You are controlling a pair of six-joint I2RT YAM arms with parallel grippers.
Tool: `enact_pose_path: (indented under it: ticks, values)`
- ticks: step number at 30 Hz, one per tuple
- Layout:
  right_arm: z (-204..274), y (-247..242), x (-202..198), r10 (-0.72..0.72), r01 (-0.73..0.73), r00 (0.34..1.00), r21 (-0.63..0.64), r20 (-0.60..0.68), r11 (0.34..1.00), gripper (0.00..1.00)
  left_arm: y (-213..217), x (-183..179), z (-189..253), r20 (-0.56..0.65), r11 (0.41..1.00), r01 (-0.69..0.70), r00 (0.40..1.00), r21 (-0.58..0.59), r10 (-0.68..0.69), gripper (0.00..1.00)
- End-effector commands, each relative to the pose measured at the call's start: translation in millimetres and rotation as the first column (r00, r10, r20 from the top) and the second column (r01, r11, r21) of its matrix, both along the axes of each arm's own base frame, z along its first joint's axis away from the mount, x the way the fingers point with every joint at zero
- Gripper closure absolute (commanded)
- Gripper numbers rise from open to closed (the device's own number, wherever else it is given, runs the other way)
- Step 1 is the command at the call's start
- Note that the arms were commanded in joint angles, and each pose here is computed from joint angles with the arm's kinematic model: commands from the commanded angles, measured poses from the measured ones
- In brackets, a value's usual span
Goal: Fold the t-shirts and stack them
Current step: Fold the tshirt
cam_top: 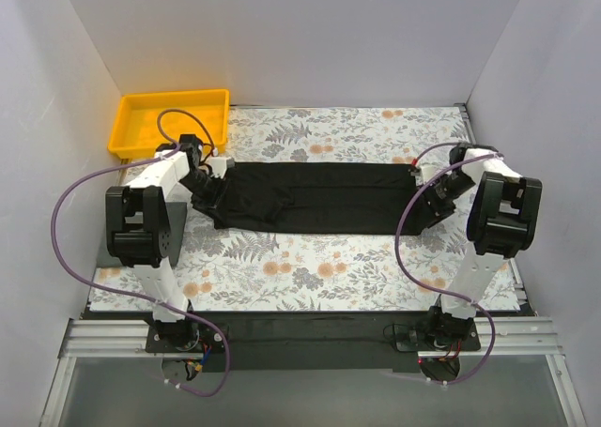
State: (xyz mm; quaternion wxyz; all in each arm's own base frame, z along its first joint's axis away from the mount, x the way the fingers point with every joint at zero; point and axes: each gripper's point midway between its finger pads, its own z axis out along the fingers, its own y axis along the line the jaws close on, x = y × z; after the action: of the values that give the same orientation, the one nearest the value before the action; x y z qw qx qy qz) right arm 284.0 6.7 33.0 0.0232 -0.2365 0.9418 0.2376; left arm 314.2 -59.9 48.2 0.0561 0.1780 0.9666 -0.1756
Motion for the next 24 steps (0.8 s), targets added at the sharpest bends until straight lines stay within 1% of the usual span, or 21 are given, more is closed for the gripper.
enact_pose_path:
  ticks: [1, 2, 3, 6, 7, 8, 10, 11, 12, 13, 14, 15, 16, 17, 18, 19, 20, 22, 24]
  values:
    - [48.8, -20.4, 31.4, 0.067, -0.052, 0.978, -0.080, 0.199, 0.995, 0.46, -10.4, 21.3, 59.6, 0.193, 0.998, -0.016, 0.981, -0.059, 0.027, 0.61]
    - [62.7, -20.7, 45.8, 0.070, -0.051, 0.965, -0.082, 0.254, 0.995, 0.46, -17.4, 20.7, 67.9, 0.219, 0.998, 0.003, 0.976, -0.068, 0.012, 0.61]
    - [70.6, -13.7, 51.7, 0.056, -0.043, 0.960, -0.053, 0.275, 0.998, 0.46, -21.9, 22.8, 71.1, 0.239, 0.997, 0.013, 0.971, -0.070, 0.004, 0.61]
    - [84.5, 6.5, 64.4, 0.062, -0.059, 0.950, -0.020, 0.306, 0.998, 0.52, -41.9, 22.7, 73.1, 0.252, 0.994, 0.023, 0.968, -0.109, 0.005, 0.61]
    - [86.7, 15.6, 64.9, 0.051, -0.054, 0.952, 0.002, 0.302, 0.999, 0.53, -47.7, 22.0, 73.2, 0.230, 0.992, -0.001, 0.973, -0.129, 0.031, 0.62]
    - [86.4, 23.4, 64.2, 0.053, -0.060, 0.954, 0.015, 0.294, 0.998, 0.57, -58.6, 20.5, 71.4, 0.200, 0.987, -0.005, 0.979, -0.161, 0.038, 0.63]
    - [86.4, 43.2, 62.4, 0.073, -0.090, 0.955, 0.044, 0.289, 0.995, 0.59, -70.0, 17.9, 67.3, 0.175, 0.980, -0.027, 0.983, -0.196, 0.062, 0.63]
    - [85.3, 48.9, 61.6, 0.071, -0.089, 0.957, 0.053, 0.282, 0.995, 0.60, -81.9, 13.5, 73.4, 0.189, 0.976, -0.025, 0.980, -0.217, 0.067, 0.61]
    - [82.1, 56.8, 59.7, 0.081, -0.101, 0.958, 0.060, 0.274, 0.993, 0.60, -87.2, 15.3, 66.7, 0.236, 0.976, -0.016, 0.969, -0.217, 0.069, 0.60]
    - [80.9, 61.6, 62.2, 0.079, -0.102, 0.956, 0.067, 0.283, 0.992, 0.64, -92.3, 16.3, 79.2, 0.311, 0.976, -0.004, 0.948, -0.219, 0.073, 0.59]
    - [77.6, 65.0, 61.4, 0.070, -0.093, 0.960, 0.073, 0.272, 0.993, 0.65, -108.3, 11.9, 79.9, 0.361, 0.978, 0.046, 0.932, -0.204, 0.031, 0.57]
    - [70.4, 66.5, 56.6, 0.064, -0.085, 0.966, 0.076, 0.250, 0.993, 0.66, -107.2, 20.6, 74.2, 0.441, 0.990, 0.044, 0.897, -0.134, 0.020, 0.57]
    - [65.6, 75.6, 55.5, 0.081, -0.103, 0.965, 0.074, 0.250, 0.992, 0.68, -110.9, 22.6, 75.1, 0.487, 0.994, 0.057, 0.873, -0.091, -0.006, 0.57]
    - [62.2, 80.7, 52.7, 0.085, -0.106, 0.967, 0.073, 0.241, 0.992, 0.69, -122.8, 19.3, 69.6, 0.512, 0.995, 0.094, 0.857, -0.032, -0.065, 0.57]
    - [56.0, 80.8, 48.5, 0.086, -0.103, 0.970, 0.066, 0.226, 0.992, 0.69, -117.0, 25.1, 63.2, 0.538, 0.993, 0.093, 0.835, 0.069, -0.115, 0.57]
    - [47.1, 81.8, 43.4, 0.087, -0.102, 0.973, 0.061, 0.212, 0.993, 0.69, -116.8, 28.6, 59.8, 0.543, 0.989, 0.090, 0.828, 0.119, -0.141, 0.57]
    - [41.8, 82.3, 39.0, 0.085, -0.099, 0.977, 0.060, 0.197, 0.993, 0.70, -116.6, 28.7, 44.8, 0.513, 0.981, 0.099, 0.841, 0.166, -0.171, 0.57]
    - [35.5, 82.4, 34.7, 0.083, -0.096, 0.979, 0.062, 0.188, 0.993, 0.70, -114.9, 26.2, 35.3, 0.479, 0.964, 0.108, 0.851, 0.241, -0.215, 0.57]
    - [29.7, 81.2, 26.7, 0.083, -0.095, 0.981, 0.058, 0.173, 0.994, 0.70, -118.4, 24.2, 26.8, 0.451, 0.956, 0.129, 0.860, 0.264, -0.240, 0.56]
